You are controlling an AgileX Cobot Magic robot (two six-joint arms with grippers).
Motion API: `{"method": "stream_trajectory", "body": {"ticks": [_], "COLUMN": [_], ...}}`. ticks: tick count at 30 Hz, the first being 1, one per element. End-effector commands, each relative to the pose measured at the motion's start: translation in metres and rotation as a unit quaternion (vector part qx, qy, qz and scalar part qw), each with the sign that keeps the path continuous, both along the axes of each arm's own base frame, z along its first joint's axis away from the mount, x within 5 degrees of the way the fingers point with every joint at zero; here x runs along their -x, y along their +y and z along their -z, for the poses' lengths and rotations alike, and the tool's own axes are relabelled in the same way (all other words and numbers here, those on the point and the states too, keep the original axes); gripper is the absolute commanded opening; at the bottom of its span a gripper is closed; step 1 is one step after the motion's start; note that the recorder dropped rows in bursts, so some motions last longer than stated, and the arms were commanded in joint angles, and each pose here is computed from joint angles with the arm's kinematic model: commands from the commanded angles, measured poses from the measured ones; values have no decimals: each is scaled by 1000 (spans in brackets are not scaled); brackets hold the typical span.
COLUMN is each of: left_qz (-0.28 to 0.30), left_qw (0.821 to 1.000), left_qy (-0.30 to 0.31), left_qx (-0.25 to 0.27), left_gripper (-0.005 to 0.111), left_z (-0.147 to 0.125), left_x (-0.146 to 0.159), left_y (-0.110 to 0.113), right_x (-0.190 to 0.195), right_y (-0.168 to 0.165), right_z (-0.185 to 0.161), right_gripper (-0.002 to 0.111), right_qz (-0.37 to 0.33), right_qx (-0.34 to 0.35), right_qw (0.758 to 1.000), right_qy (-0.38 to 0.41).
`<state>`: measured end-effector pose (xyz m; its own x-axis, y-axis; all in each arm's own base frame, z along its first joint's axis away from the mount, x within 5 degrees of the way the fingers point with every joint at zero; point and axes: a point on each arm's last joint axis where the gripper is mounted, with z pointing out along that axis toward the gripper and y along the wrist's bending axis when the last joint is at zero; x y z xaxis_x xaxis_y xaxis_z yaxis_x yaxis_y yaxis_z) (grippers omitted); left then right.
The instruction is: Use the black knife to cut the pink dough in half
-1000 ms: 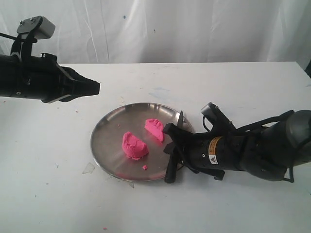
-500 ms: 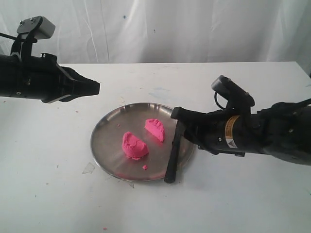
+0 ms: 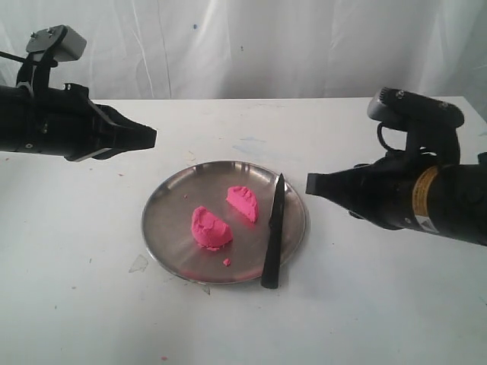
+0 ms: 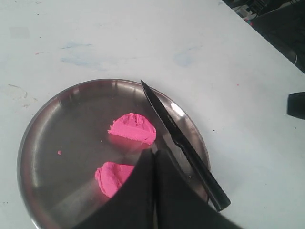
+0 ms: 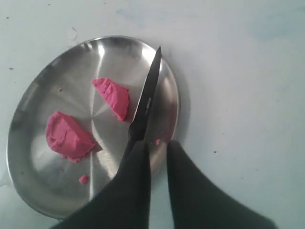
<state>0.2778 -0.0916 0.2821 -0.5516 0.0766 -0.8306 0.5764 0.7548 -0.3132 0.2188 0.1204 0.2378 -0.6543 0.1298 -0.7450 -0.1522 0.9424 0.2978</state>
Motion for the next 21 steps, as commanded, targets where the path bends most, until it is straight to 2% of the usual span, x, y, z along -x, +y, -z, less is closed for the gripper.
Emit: {"method": "stream_trajectory", "body": {"ticks": [1,6,9,15,21], "left_qz": [-1,-1,-1,-1,-1], "left_qw": [1000,1000,1000,1000,1000], "left_qy": [4,4,4,4,4], "left_qx": [15,15,15,15,15], "left_gripper": [0,0,0,0,0], "left_z": [-2,-2,-2,-2,-2], "left_x": [3,3,3,3,3], "left_y": [0,0,0,0,0], "right_x": [21,43,53,65,67], "right_y": [-5,-2,3,7,11], "right_z": [-21,-34,-36,-37,-39], "right_gripper": [0,0,0,0,0], "right_qz": [-49,-173,-228,-252,-260], "right_qx": [80,153,154,144,134], "right_qw": [994,969,957,954,952], "right_qy": [-48,-86,-91,-71,-89]}}
